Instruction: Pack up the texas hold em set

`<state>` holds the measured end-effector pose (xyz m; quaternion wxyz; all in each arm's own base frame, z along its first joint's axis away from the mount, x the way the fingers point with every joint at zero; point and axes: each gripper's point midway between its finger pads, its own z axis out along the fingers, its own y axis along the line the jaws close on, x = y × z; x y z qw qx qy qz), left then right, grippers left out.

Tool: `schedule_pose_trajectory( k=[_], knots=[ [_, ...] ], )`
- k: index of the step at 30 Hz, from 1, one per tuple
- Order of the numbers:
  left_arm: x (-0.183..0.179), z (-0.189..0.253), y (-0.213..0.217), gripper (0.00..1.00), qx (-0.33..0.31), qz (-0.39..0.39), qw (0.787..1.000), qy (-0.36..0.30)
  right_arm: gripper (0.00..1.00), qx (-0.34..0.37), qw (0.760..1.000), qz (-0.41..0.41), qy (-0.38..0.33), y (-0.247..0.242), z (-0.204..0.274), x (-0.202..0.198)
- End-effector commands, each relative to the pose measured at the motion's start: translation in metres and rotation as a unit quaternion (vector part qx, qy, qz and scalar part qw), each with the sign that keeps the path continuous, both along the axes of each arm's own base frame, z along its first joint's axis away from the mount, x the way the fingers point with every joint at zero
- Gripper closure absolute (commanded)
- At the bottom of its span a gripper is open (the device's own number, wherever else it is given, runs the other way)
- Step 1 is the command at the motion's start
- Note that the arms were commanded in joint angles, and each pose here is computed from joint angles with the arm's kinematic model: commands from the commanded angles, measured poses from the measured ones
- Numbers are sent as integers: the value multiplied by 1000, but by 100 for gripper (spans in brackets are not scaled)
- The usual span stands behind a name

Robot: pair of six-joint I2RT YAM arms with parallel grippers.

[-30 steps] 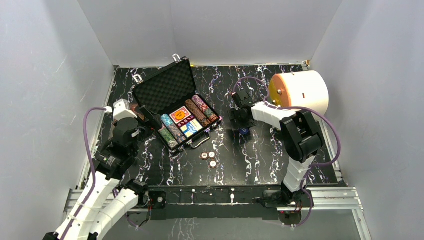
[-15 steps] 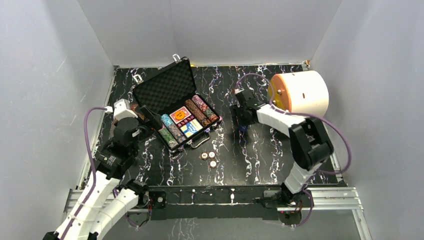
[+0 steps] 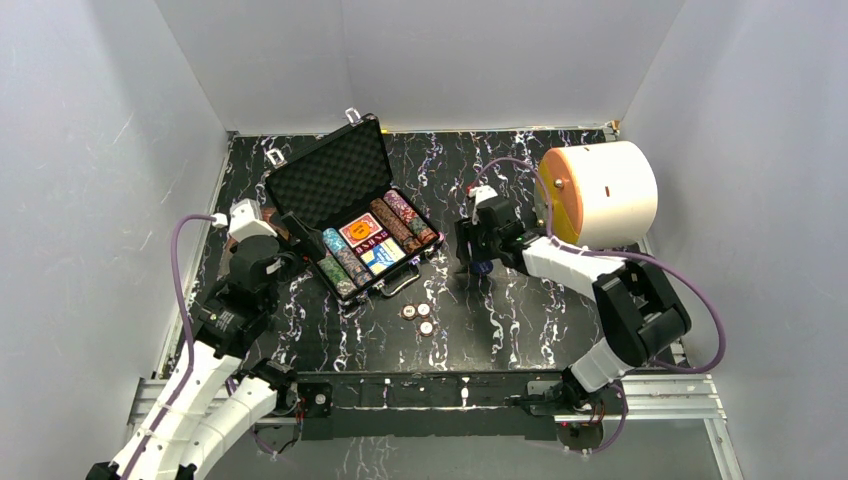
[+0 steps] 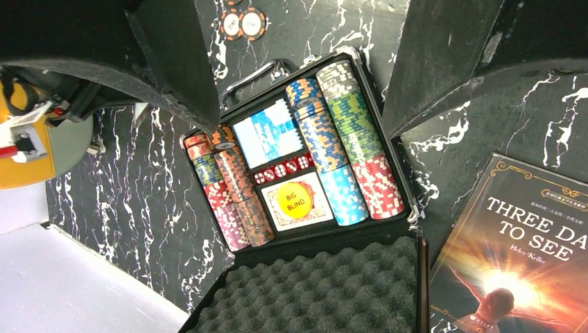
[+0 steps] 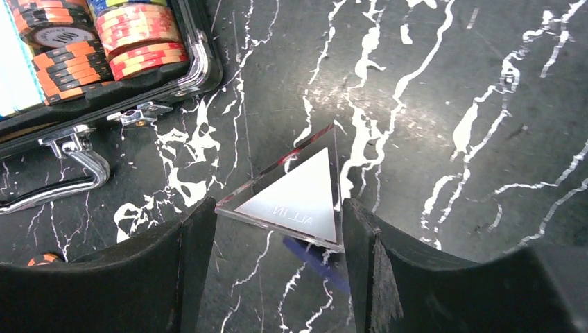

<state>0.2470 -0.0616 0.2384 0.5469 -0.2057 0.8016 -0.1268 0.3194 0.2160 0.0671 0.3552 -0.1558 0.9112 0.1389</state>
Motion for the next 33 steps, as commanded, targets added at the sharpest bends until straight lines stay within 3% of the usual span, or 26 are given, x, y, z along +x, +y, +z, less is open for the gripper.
schedule_pose_trajectory(
  k=[1,9,18,26,33],
  knots=[
    [1,5,1,14,-4,5,1000,-13,31,17,999,14,-28,25,6,12],
    [-3,6,5,14,-2,10,1000,-14,31,-1,999,35,-39,60,39,11],
    [-9,7,14,14,11,22,1000,-11,30,28,993,94,-63,119,79,-3],
    [-20,7,26,14,16,38,999,-17,30,-64,989,131,-41,172,41,-11],
    [-25,6,29,14,14,44,999,-16,30,-96,982,160,-33,203,20,-18]
  ],
)
